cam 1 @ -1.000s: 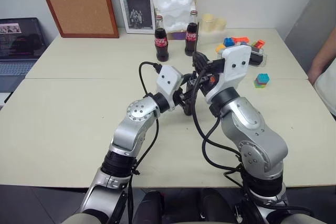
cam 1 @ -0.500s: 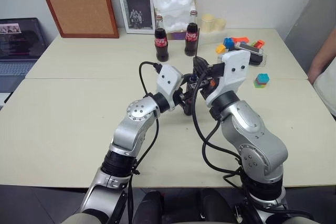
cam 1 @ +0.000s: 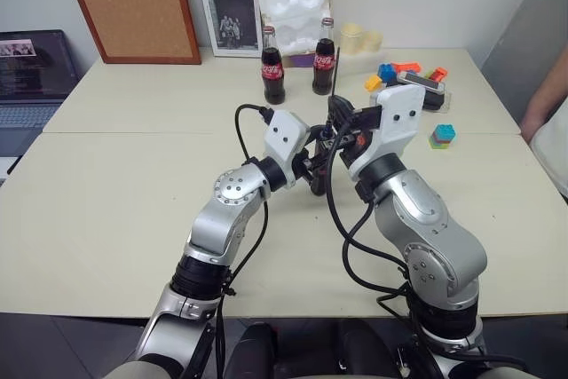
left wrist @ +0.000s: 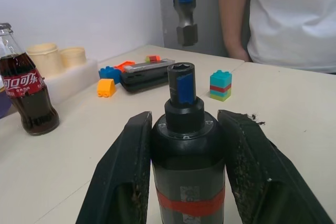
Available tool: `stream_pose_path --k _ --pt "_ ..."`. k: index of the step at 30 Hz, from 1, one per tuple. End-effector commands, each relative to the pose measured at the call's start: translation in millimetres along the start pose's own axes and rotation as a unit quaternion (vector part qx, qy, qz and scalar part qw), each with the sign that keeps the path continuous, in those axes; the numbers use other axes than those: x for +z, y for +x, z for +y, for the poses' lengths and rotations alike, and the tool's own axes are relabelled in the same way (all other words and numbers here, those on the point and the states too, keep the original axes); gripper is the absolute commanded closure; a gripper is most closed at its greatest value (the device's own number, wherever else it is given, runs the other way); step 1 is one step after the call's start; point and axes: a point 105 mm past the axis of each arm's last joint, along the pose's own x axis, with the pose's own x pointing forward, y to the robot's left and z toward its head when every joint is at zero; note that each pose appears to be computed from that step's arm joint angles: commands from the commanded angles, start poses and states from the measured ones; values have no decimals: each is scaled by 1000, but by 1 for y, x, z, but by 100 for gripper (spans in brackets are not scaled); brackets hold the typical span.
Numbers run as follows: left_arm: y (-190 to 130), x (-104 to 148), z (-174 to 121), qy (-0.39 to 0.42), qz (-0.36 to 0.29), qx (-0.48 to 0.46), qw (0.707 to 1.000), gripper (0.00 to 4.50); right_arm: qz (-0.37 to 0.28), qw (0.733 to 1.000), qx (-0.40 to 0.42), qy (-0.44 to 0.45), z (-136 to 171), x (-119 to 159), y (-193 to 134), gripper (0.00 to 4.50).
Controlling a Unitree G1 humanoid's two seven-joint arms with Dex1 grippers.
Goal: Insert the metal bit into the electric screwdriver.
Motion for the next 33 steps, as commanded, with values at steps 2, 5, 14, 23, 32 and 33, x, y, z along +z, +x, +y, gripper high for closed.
stream_pose_path --k 2,5,14,23,32,33 --pt "-6 -15 2 -2 30 6 1000 283 -25 1000 0 4 -1 10 -1 447" --pt "-6 -15 2 -2 29 6 1000 283 -24 1000 0 6 -1 9 -1 447" --pt "-7 -14 1 -4 29 5 1000 283 -22 1000 2 8 -1 7 0 447" --pt "-6 -14 2 -2 29 6 1000 283 -12 1000 2 10 0 3 -2 447" --pt "-6 -14 3 -1 29 6 1000 283 4 1000 -1 16 -1 -5 -4 447" --pt "-7 -14 3 -1 29 6 1000 283 6 1000 0 15 0 -6 -4 447"
